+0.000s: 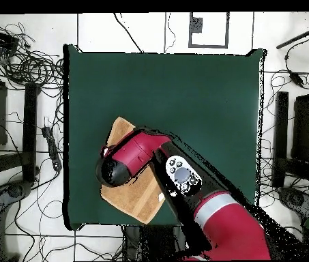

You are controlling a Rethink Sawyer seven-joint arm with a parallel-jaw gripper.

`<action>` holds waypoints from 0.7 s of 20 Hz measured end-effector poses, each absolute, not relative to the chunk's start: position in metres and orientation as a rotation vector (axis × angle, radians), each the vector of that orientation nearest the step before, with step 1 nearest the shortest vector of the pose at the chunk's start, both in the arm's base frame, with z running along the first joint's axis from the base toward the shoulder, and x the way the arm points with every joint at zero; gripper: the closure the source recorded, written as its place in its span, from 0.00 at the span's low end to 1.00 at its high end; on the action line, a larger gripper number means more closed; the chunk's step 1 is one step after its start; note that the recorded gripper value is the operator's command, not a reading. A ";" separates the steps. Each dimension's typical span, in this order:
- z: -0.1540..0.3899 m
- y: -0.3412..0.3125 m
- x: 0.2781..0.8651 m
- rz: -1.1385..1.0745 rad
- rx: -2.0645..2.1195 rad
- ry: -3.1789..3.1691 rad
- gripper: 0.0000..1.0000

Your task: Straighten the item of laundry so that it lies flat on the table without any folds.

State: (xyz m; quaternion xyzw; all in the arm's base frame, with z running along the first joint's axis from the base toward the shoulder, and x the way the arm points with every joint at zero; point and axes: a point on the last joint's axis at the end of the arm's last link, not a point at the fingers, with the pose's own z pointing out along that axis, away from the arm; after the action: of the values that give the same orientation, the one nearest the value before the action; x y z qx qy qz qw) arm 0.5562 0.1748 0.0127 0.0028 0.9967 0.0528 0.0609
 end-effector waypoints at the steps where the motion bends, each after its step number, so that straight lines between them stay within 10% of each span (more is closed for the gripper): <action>1: 0.013 0.175 0.556 0.159 0.010 3.017 0.00; 14: 0.036 0.114 0.559 -0.003 0.131 3.066 0.00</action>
State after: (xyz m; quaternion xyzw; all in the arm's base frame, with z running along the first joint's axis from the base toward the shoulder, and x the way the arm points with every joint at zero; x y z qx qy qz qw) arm 0.5593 0.1144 0.0359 0.0428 0.9984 -0.0010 0.0364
